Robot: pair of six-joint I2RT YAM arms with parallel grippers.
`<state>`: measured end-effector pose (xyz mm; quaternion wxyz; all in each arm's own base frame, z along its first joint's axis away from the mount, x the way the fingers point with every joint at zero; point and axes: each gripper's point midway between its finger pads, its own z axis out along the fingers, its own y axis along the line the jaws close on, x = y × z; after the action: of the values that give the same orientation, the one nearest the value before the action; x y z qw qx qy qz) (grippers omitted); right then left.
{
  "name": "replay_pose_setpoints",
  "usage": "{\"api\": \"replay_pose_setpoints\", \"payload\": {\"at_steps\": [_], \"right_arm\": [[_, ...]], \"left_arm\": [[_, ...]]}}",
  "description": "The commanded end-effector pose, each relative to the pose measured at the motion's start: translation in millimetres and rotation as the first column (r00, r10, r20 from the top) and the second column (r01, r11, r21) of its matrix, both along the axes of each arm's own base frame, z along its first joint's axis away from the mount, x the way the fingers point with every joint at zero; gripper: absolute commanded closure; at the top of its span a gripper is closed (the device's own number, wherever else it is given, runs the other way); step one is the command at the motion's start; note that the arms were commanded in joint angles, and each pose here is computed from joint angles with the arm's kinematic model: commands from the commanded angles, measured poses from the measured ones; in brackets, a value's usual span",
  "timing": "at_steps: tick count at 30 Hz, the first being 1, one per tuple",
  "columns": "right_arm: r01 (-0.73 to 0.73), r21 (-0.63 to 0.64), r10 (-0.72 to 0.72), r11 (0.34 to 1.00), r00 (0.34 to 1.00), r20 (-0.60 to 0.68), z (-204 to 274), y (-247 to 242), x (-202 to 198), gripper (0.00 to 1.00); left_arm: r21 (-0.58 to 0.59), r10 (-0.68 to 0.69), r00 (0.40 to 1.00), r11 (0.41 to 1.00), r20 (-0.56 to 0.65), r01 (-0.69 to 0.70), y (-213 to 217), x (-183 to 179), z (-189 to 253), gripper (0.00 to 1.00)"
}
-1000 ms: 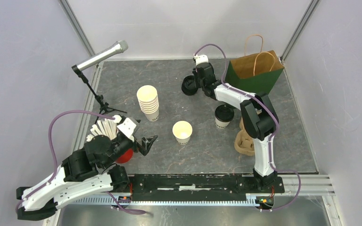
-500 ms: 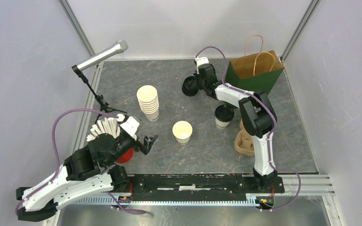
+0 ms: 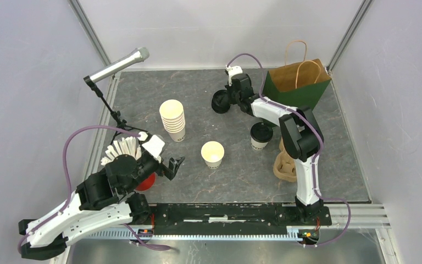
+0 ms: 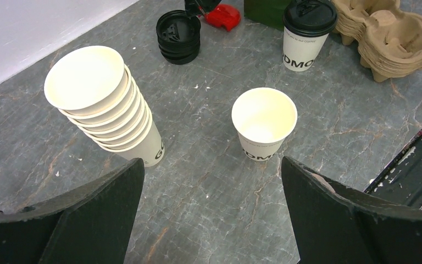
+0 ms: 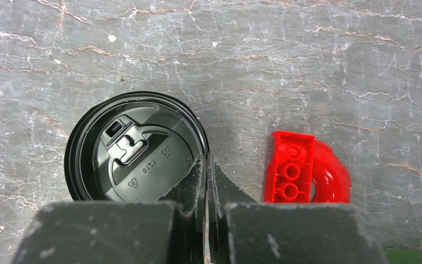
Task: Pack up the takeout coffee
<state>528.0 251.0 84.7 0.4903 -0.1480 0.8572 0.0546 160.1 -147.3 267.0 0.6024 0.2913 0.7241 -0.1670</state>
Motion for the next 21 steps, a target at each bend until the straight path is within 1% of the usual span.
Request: {"api": "replay_pose_setpoints", "payload": {"at_steps": [1, 11, 16, 21], "right_arm": [[-0.014, 0.065, 0.006, 0.998, 0.993, 0.120, 64.7, 5.6, 9.4, 1.00], [-0.019, 0.083, 0.006, 0.996, 0.988, 0.153, 82.6, 3.7, 4.2, 1.00], [-0.031, 0.094, 0.017, 0.995, 0.990, 0.141, 77.2, 7.3, 4.3, 1.00], [-0.049, 0.141, 0.032, 0.989, 0.992, 0.119, 68.4, 15.7, 4.9, 1.00]], "left_arm": [[0.013, -0.008, 1.000, 1.000, 0.018, 0.007, -1.3, 2.0, 1.6, 0.00], [0.013, -0.009, 1.000, 1.000, 0.014, 0.009, -1.9, 2.7, 1.5, 0.00], [0.015, -0.012, 1.000, 1.000, 0.010, 0.012, -2.6, 2.8, 0.7, 0.00], [0.016, -0.015, 1.000, 1.000, 0.007, 0.015, -3.4, 2.9, 0.1, 0.00]]}}
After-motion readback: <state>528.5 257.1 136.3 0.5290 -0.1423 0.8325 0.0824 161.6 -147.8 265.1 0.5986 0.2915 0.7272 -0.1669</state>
